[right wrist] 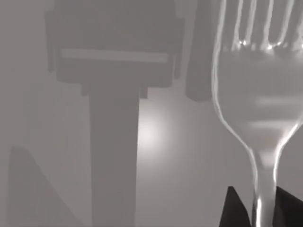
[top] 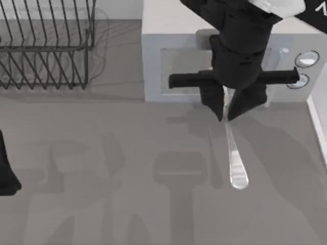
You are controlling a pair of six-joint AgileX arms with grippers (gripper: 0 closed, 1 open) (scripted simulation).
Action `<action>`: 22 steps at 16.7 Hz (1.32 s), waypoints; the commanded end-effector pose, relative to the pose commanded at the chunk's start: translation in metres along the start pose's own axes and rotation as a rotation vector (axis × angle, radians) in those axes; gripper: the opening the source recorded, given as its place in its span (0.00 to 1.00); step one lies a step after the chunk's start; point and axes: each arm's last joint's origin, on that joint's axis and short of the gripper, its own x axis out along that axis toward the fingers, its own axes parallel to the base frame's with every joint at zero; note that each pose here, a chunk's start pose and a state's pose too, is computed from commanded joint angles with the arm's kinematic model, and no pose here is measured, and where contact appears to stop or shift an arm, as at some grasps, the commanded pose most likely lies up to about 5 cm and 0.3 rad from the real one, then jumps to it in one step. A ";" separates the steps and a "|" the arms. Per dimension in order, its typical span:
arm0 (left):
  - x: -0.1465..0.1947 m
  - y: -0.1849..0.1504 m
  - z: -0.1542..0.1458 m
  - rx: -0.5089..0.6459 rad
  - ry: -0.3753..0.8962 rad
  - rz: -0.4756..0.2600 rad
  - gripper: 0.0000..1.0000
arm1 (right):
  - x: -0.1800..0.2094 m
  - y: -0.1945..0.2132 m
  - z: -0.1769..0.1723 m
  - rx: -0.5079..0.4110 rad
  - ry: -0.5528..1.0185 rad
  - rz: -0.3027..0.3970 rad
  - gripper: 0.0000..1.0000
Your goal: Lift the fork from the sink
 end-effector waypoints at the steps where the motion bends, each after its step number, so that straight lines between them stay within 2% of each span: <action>1: 0.000 0.000 0.000 0.000 0.000 0.000 1.00 | 0.007 -0.002 0.006 0.027 0.001 -0.003 0.00; 6: 0.000 0.000 0.000 0.000 0.000 0.000 1.00 | 0.011 -0.006 0.011 0.052 -0.006 -0.002 0.00; 12: 0.000 0.000 0.000 0.000 0.000 0.000 1.00 | 0.019 -0.002 0.000 0.058 0.017 0.017 0.00; 22: 0.000 0.000 0.000 0.000 0.000 0.000 1.00 | 0.115 -0.004 0.006 0.055 0.033 -0.011 0.00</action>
